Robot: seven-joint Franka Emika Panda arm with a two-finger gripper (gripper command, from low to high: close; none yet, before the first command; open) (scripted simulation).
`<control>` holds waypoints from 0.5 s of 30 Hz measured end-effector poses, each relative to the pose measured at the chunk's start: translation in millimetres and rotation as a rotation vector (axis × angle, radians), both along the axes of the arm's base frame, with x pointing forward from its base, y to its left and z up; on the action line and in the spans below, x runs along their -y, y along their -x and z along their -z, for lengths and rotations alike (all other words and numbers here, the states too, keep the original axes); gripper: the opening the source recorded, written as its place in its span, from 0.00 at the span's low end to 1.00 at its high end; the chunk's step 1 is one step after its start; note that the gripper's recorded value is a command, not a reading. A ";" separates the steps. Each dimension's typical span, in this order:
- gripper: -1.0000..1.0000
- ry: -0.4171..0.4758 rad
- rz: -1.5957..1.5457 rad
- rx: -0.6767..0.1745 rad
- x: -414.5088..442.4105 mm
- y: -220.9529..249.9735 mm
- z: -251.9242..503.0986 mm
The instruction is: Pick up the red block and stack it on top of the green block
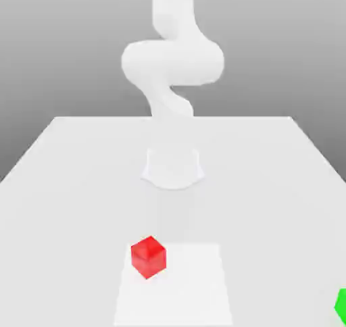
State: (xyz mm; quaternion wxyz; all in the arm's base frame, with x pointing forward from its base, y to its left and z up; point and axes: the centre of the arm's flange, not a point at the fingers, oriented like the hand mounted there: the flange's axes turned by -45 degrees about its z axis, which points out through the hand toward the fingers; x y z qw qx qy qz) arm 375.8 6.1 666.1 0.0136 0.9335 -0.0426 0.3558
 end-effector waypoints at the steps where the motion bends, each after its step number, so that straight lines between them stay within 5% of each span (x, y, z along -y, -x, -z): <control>1: 0.50 -0.001 0.034 -0.031 -0.9 -11.5 20.3; 8: 0.50 -0.039 0.254 -0.232 14.5 -60.9 162.8; 15: 0.50 -0.130 0.469 -0.421 42.6 -60.0 301.7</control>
